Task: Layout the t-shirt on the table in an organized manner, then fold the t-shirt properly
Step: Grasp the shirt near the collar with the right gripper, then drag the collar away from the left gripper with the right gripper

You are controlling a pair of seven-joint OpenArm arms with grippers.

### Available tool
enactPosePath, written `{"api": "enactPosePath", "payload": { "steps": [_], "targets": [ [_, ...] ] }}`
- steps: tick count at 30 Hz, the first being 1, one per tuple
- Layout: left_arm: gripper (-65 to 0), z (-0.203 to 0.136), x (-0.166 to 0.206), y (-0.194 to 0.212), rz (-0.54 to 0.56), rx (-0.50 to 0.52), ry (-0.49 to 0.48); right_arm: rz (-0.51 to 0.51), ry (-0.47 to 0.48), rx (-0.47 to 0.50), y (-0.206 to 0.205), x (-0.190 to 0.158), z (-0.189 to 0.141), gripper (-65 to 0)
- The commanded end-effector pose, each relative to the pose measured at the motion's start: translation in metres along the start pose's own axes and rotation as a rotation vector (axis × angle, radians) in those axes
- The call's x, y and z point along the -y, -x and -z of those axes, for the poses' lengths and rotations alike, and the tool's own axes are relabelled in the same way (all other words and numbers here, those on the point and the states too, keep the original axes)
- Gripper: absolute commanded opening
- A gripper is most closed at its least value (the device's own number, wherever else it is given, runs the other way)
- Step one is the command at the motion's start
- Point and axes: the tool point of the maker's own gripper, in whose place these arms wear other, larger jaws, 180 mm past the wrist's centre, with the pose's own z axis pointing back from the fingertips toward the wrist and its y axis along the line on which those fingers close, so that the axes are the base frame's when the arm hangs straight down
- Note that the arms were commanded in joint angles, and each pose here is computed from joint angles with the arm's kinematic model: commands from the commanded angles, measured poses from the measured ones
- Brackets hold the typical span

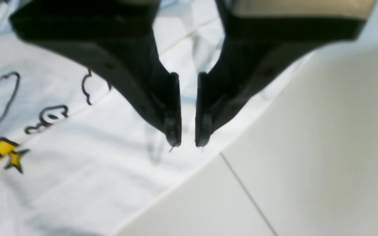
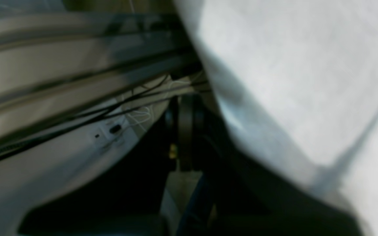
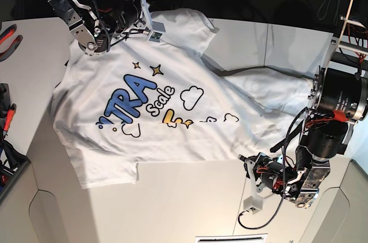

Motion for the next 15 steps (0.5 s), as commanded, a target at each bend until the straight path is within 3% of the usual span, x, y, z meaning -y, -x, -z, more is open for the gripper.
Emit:
{"api": "enactPosePath", "payload": {
  "steps": [1,9,15],
  "targets": [
    [-56.2,-0.007,-0.001,-0.016,0.009,0.038,0.002,-0.012,0.011,0.051,-0.015,0.004,-0.011,-65.0],
    [-56.2,0.025,0.015,0.042,0.01,-0.045,0.012,-0.101,0.038,0.208,-0.079,-0.001,-0.039,-65.0],
    [-61.1,0.037,-0.004,0.065,0.028,-0.058,-0.134,-0.137,0.015,0.332,-0.131,-0.018,-0.049,-65.0]
  ]
}}
